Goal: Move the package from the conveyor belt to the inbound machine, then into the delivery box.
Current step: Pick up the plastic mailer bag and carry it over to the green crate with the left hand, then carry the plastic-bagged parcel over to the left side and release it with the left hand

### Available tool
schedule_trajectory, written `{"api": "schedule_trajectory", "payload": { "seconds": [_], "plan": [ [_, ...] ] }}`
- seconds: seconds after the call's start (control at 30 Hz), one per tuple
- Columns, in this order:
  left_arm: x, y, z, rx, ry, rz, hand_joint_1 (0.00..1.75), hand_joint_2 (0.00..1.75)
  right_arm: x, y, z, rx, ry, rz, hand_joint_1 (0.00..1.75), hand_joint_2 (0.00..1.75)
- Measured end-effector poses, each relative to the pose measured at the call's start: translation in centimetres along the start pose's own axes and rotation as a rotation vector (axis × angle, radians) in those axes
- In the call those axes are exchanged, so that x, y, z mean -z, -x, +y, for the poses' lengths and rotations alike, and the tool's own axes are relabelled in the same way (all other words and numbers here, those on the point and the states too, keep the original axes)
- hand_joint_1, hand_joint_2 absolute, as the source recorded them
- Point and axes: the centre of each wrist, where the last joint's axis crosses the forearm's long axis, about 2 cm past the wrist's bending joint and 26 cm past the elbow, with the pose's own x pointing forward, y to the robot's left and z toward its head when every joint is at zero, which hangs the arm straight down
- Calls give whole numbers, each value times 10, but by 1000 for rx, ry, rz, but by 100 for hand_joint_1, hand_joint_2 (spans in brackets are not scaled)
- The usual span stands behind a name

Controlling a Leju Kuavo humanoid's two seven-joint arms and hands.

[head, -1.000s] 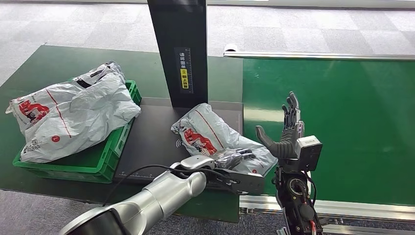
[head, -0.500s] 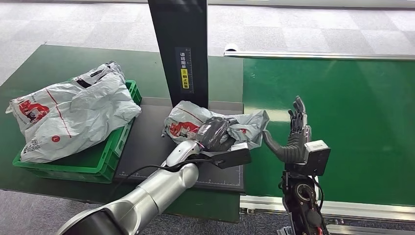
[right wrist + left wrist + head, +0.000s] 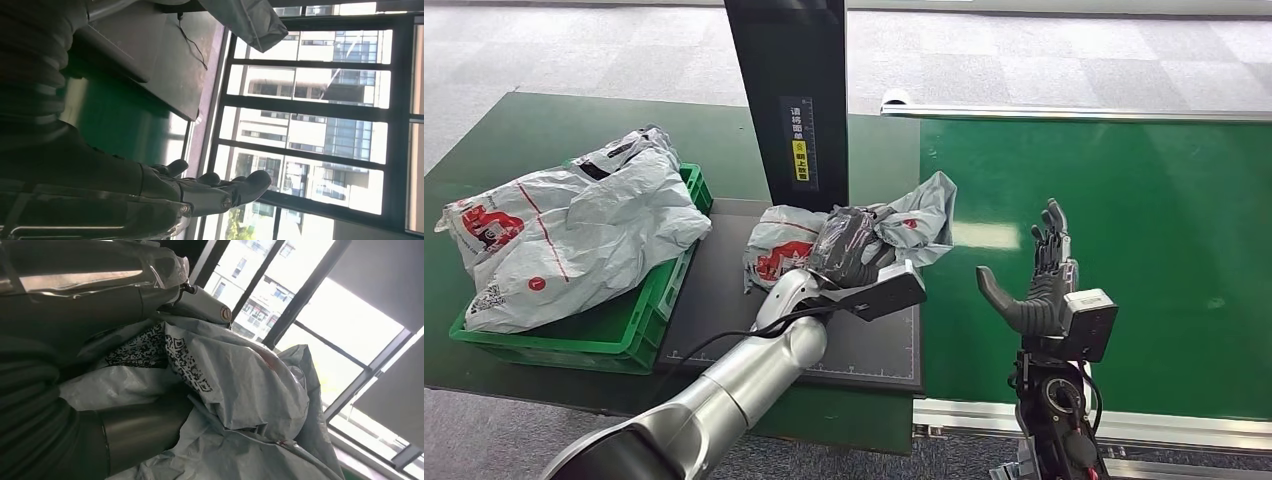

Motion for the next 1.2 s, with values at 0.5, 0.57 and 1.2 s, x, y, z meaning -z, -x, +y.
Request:
{"api": "schedule_trajectory", "payload": {
  "seconds": [0.5,0.57,1.2],
  "plan": [
    [2,-3,2,-66,-56,-13,175,175,0,0,0,-7,10,-5,0,175],
    [2,-3,3,-87,-75,-25,175,175,0,0,-1,-7,12,-4,0,175],
    [0,-1,106,358,-603,-300,175,175,7,-5,21,-1,-39,11,0,175]
  ]
}}
